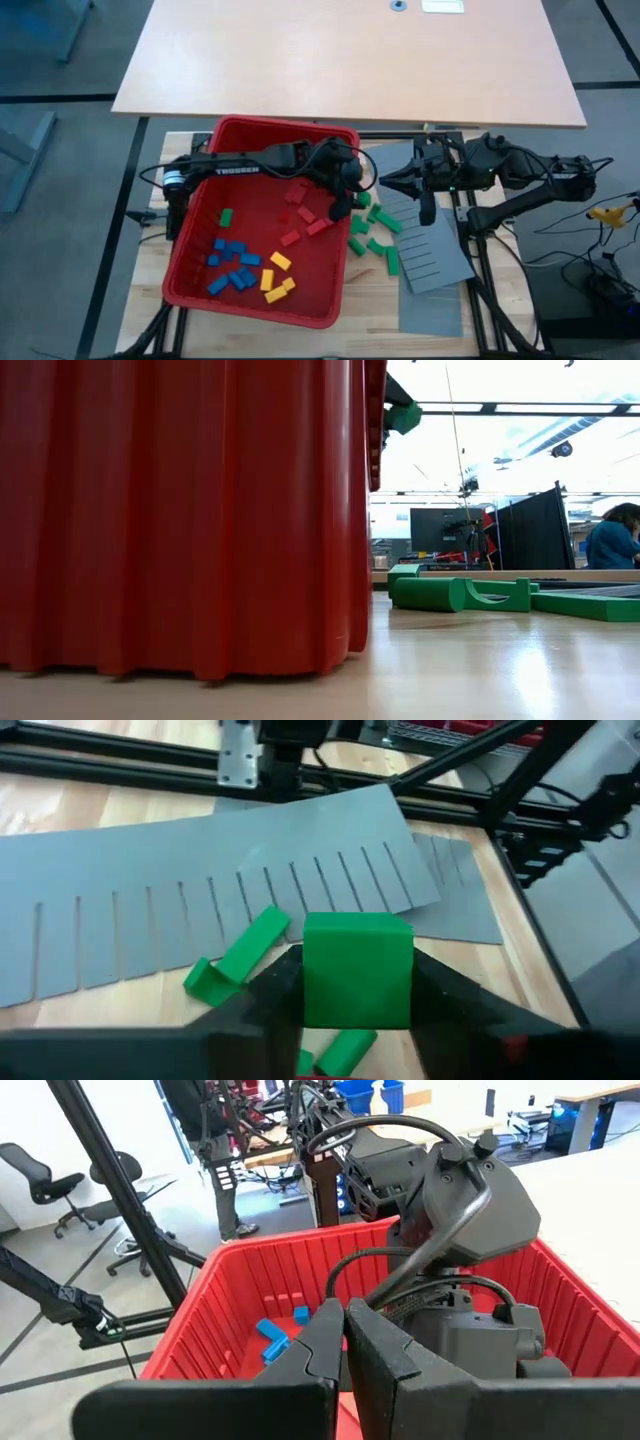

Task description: Sort blocks

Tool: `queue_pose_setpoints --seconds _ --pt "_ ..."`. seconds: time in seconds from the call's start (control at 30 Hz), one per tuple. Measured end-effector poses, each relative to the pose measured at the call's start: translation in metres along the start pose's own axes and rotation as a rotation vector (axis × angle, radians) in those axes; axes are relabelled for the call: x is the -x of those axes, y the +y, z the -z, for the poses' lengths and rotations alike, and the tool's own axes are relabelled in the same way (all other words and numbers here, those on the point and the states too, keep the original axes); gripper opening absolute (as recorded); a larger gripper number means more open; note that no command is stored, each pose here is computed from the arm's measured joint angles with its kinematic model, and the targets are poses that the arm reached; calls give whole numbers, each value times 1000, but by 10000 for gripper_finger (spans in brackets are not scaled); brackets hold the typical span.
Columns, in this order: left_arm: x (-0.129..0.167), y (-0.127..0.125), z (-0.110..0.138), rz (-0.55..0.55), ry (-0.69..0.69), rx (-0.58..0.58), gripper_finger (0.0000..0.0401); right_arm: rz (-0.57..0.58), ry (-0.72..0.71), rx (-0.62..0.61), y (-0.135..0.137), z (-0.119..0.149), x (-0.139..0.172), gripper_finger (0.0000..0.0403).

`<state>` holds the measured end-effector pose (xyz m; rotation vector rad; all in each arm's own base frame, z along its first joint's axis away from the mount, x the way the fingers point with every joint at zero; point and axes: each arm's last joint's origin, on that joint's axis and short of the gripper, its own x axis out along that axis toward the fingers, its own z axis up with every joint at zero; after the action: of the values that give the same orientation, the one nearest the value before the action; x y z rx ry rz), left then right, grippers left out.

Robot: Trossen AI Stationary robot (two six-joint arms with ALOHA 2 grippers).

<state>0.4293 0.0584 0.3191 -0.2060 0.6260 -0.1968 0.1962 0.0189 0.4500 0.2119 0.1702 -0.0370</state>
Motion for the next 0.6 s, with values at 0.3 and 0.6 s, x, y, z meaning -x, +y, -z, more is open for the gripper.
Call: queue_pose_setpoints --seconds 0.3,0.6 --pt "2 3 4 -104 43 15 345 0 2 8 0 0 0 0" --pt "39 -3 2 -130 90 -2 310 1 3 8 0 0 0 0"
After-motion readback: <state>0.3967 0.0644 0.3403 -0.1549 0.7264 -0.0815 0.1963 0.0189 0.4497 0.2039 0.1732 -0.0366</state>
